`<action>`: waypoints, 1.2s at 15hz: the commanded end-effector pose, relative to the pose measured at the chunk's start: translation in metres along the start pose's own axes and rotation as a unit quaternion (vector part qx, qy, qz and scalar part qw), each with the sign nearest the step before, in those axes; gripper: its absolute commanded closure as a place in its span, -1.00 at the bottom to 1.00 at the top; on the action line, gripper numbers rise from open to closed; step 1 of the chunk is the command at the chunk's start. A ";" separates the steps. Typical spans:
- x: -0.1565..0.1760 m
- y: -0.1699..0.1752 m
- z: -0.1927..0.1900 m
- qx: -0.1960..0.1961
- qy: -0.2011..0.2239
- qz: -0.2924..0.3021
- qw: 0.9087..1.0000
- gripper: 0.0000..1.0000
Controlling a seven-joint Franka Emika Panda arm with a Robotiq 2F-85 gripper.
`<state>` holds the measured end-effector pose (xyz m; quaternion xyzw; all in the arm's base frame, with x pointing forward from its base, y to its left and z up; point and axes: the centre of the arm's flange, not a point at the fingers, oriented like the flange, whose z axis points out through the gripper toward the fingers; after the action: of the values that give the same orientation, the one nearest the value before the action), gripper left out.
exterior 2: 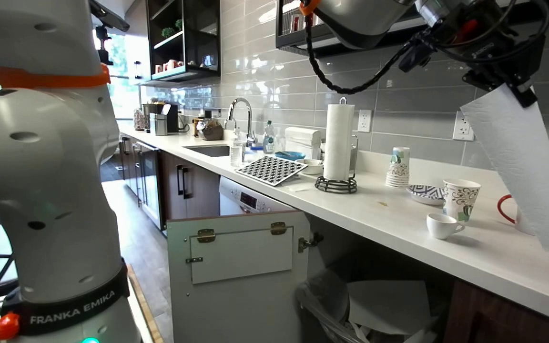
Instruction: Remove the wipe from the roll and put it on the left
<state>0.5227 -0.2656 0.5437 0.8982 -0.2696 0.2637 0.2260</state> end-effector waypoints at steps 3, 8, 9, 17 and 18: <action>0.039 -0.004 0.054 0.025 -0.019 -0.012 0.999 1.00; 0.067 -0.014 0.099 0.060 -0.033 -0.030 0.997 1.00; 0.070 -0.017 0.109 0.068 -0.036 -0.031 0.997 1.00; 0.080 -0.032 0.153 0.077 -0.043 -0.050 0.995 1.00; 0.080 -0.032 0.155 0.075 -0.042 -0.052 0.995 1.00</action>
<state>0.6395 -0.3428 0.4691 0.9333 -0.2167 0.2372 0.1604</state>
